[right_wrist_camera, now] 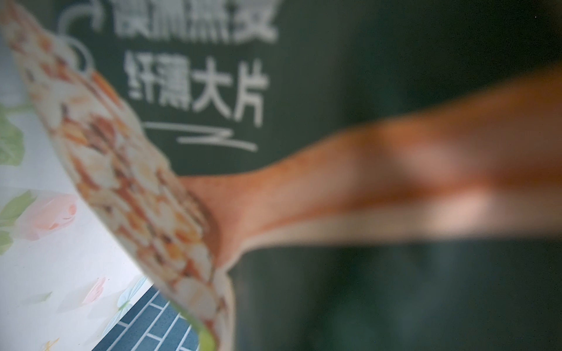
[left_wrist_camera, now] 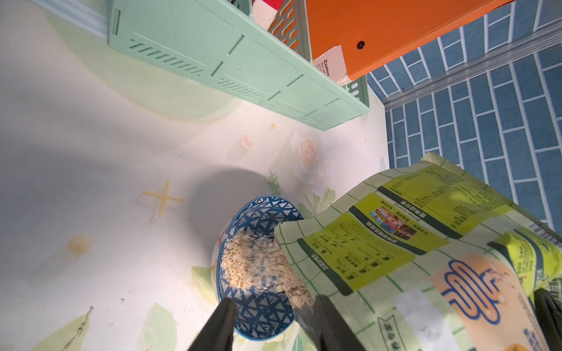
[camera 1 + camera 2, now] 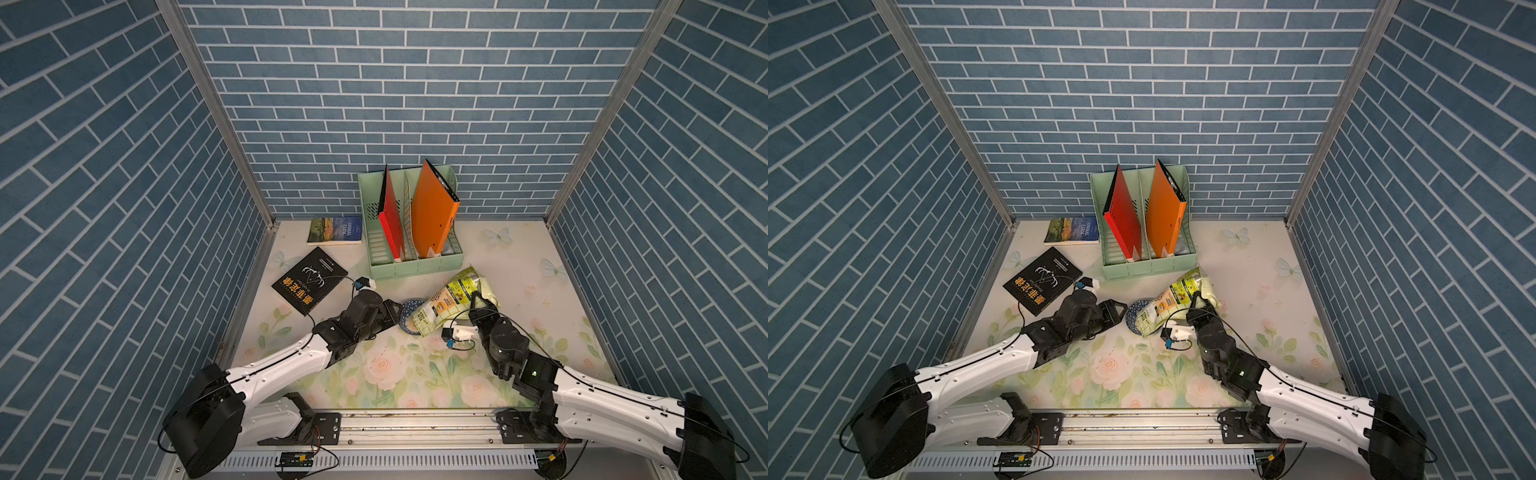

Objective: Pour the oats into the breakfast bowl
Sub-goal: Pour the oats into the bowl.

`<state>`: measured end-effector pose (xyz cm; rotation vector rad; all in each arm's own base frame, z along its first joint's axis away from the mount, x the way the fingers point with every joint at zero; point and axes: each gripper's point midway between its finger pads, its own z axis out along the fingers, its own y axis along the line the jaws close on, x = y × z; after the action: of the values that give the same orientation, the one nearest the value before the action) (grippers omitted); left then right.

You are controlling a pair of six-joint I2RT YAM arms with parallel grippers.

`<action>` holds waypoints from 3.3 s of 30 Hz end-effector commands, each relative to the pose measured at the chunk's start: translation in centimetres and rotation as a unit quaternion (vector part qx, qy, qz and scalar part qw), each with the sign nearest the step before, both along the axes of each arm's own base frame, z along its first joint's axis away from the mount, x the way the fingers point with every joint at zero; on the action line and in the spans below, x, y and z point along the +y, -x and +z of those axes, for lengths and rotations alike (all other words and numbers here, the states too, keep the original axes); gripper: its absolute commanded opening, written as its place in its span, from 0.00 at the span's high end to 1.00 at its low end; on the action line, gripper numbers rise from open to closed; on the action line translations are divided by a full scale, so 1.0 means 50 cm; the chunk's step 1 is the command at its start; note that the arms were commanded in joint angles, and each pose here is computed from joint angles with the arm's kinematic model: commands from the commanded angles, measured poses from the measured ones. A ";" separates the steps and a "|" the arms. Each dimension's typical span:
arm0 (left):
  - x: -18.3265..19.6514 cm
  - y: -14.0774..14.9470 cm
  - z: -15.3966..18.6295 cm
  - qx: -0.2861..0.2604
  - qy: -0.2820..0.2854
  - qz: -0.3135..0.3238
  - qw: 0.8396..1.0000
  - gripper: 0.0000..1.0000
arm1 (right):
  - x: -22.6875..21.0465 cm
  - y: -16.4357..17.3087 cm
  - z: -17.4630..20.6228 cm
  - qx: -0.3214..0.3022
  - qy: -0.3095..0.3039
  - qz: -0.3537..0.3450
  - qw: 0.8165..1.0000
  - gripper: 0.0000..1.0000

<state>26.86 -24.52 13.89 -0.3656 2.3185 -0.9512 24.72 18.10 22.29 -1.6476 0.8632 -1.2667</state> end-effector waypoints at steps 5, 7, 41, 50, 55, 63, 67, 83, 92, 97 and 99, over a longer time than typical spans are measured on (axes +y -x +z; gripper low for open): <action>0.005 -0.001 -0.013 0.003 -0.002 0.004 1.000 0.52 | -0.009 0.000 0.114 -0.070 -0.102 -0.016 0.992 1.00; 0.005 -0.002 -0.013 0.003 -0.001 0.005 1.000 0.52 | -0.007 0.001 0.120 -0.075 -0.106 -0.013 0.991 1.00; -0.003 -0.004 -0.015 0.008 0.004 0.003 1.000 0.53 | 0.039 -0.006 0.121 -0.094 -0.059 0.007 0.994 1.00; -0.001 -0.002 -0.017 0.008 0.007 0.004 1.000 0.53 | 0.045 -0.008 0.146 -0.108 -0.067 0.009 0.992 1.00; 0.000 -0.001 -0.021 0.009 0.006 0.005 1.000 0.53 | 0.046 -0.009 0.147 -0.110 -0.066 0.008 0.992 1.00; 0.002 -0.001 -0.021 0.010 0.006 0.007 1.000 0.53 | 0.038 -0.008 0.164 -0.122 -0.076 0.001 0.990 1.00; 0.001 -0.001 -0.022 0.012 0.006 0.006 1.000 0.53 | 0.037 -0.009 0.156 -0.122 -0.074 0.003 0.990 1.00; -0.003 -0.001 -0.028 0.015 0.008 0.005 1.000 0.53 | 0.025 -0.025 0.174 -0.130 -0.085 -0.004 0.988 1.00; 0.000 0.000 -0.026 0.014 0.009 0.007 1.000 0.53 | 0.027 -0.034 0.162 -0.124 -0.076 -0.007 0.989 1.00; -0.002 -0.002 -0.027 0.015 0.007 0.006 1.000 0.53 | 0.031 -0.029 0.163 -0.126 -0.081 -0.001 0.989 1.00; -0.002 -0.004 -0.027 0.014 0.007 0.007 1.000 0.53 | 0.028 -0.028 0.177 -0.132 -0.092 -0.001 0.987 1.00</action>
<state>26.83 -24.94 12.96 -0.3965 2.3345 -0.9791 26.49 19.83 23.90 -1.6079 0.7433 -1.3870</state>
